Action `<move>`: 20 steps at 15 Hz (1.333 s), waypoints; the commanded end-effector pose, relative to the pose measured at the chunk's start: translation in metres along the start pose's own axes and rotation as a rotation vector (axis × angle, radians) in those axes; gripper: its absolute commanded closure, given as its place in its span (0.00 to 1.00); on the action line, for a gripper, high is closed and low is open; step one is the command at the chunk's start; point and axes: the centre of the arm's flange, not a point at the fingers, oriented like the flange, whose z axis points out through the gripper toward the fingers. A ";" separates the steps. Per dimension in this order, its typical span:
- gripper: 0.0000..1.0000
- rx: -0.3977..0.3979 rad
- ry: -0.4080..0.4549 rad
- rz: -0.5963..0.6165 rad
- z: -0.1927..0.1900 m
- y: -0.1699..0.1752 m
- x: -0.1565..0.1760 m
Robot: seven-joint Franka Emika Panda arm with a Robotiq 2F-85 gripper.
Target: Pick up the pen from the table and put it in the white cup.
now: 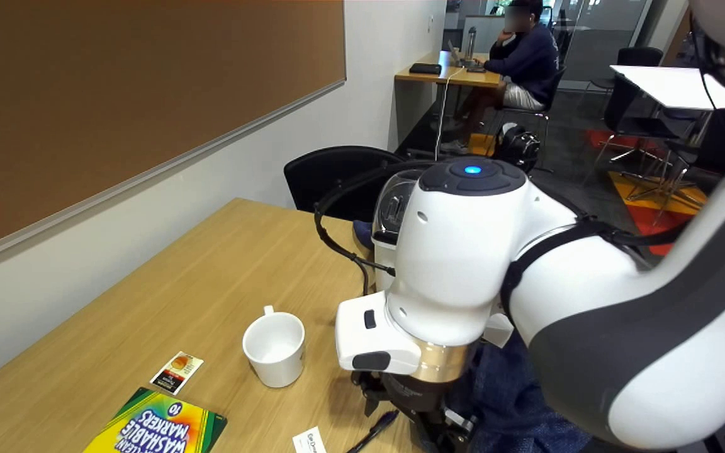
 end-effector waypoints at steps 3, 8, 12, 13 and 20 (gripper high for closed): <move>0.00 0.013 -0.070 -0.008 0.017 0.013 0.010; 0.08 0.044 -0.096 -0.011 0.025 0.021 0.013; 0.11 0.052 -0.103 -0.002 0.034 0.031 0.015; 0.11 0.054 -0.107 0.001 0.037 0.033 0.015; 0.16 0.069 -0.118 0.017 0.056 0.046 0.015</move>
